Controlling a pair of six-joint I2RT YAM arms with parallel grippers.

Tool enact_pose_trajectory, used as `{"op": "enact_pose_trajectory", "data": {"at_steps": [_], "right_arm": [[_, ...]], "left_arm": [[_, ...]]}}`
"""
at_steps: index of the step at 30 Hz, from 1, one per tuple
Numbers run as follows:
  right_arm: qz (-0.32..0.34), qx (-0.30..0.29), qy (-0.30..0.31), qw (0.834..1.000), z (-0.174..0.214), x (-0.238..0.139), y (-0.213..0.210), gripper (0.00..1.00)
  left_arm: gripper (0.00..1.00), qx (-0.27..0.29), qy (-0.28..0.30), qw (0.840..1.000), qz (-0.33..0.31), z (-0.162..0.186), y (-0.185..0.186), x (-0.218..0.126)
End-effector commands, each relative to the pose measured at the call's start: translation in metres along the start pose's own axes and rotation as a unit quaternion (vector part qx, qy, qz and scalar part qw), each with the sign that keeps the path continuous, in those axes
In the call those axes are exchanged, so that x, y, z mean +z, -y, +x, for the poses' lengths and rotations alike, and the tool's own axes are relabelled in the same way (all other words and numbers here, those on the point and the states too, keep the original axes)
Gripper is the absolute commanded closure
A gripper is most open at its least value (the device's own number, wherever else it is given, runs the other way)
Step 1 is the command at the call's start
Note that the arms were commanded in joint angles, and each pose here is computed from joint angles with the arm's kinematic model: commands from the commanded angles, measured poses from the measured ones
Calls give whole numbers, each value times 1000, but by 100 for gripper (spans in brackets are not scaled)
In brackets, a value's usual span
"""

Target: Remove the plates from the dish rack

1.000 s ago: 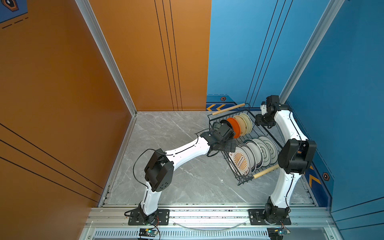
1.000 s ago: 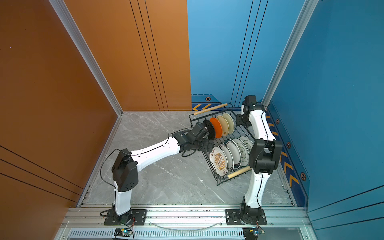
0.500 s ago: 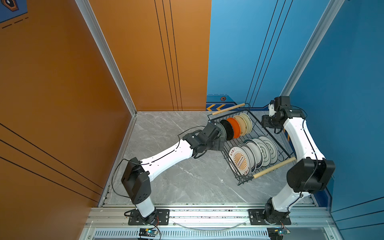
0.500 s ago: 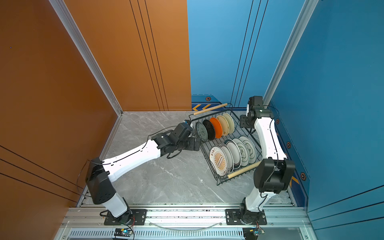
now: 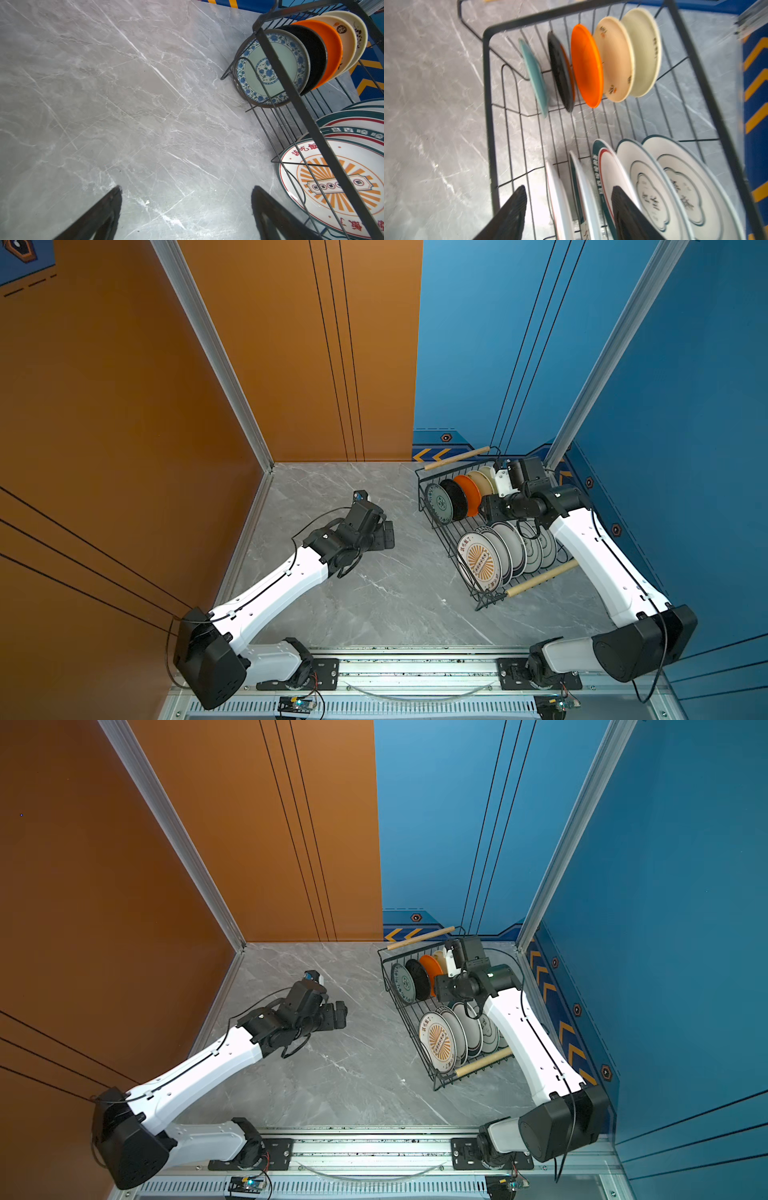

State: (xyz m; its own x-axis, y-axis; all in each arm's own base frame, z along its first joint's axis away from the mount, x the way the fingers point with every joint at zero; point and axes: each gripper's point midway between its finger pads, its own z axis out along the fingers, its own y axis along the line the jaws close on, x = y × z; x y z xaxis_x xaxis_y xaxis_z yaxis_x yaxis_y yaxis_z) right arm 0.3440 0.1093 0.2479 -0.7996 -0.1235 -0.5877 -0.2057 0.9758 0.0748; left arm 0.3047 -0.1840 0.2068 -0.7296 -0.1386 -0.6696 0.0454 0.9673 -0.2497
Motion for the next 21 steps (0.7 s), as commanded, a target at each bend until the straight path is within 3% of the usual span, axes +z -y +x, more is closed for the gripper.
{"op": "enact_pose_trajectory", "data": {"at_steps": [1,6,21], "right_arm": [[-10,-3,-26,1000,25,-1,-13,39],[0,-5,-50,999,52,3,-13,45],[19,4,-75,997,102,5,-6,51]], "left_arm": [[2,-8,4,1000,-16,5,-15,-8],[2,-15,-7,999,-30,26,-31,-6],[2,-13,-7,999,-31,34,-32,-8]]}}
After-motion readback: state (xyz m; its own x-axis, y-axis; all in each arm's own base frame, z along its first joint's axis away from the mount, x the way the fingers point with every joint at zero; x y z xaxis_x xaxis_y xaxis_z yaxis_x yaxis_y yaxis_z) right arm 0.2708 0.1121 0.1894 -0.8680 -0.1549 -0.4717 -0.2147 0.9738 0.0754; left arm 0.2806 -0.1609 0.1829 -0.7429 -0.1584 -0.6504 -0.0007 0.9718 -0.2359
